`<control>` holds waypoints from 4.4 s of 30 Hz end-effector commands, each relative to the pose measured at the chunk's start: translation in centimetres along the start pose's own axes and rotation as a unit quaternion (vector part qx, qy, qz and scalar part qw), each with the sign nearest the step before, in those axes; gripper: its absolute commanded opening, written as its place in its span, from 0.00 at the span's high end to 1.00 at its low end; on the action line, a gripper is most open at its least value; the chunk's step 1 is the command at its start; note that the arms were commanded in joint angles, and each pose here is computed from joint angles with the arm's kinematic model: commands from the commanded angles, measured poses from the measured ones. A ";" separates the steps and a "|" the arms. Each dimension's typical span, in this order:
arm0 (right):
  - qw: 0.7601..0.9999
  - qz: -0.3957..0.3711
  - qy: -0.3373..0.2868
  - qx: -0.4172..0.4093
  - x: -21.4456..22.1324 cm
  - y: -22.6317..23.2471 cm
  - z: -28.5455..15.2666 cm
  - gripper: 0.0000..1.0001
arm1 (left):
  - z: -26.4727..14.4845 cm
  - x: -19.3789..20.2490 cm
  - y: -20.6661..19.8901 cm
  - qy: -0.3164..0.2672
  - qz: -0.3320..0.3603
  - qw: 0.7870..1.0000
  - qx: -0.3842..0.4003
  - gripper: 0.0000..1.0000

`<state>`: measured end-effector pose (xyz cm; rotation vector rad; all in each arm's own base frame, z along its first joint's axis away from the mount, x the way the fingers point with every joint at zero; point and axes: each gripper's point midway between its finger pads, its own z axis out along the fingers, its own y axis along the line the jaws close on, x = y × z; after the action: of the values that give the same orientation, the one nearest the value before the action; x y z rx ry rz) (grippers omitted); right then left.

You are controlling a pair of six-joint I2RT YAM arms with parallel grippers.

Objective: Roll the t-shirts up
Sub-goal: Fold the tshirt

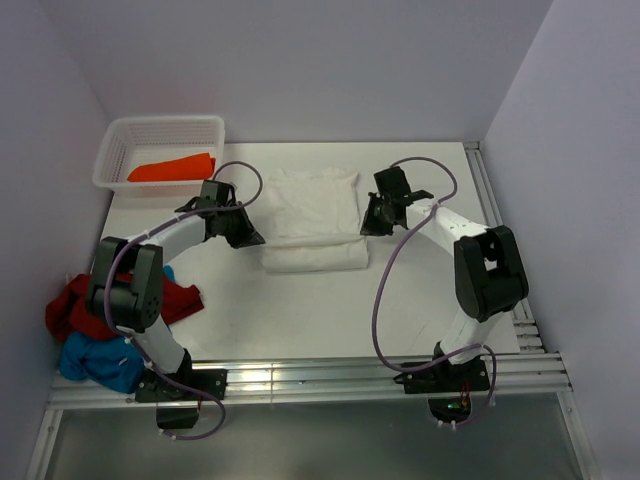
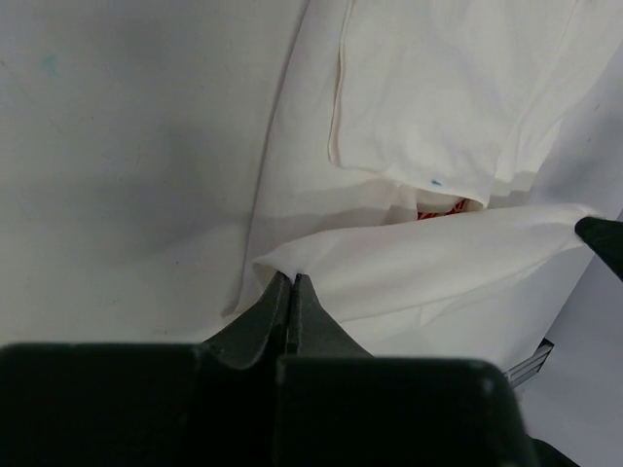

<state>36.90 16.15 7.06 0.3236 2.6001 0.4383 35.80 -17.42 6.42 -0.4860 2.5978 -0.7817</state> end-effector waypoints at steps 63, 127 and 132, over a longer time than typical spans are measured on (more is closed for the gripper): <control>0.973 0.006 -0.230 -0.016 2.9 -0.3 -3.0 0.44 | -3.6 3.9 -0.5 -0.217 0.108 0.965 0.097 0.25; 0.990 -0.028 -0.127 0.050 11.3 -1.8 -1.7 1.00 | -1.4 8.9 2.5 -0.114 0.124 0.986 0.014 1.00; 0.994 -0.017 -0.099 0.043 13.5 -2.6 -2.8 1.00 | -2.9 10.0 3.1 -0.103 0.119 0.987 0.013 1.00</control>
<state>25.66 18.30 3.53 0.3067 2.3751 0.2990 26.91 -18.52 4.40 -0.2167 2.3464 -0.6476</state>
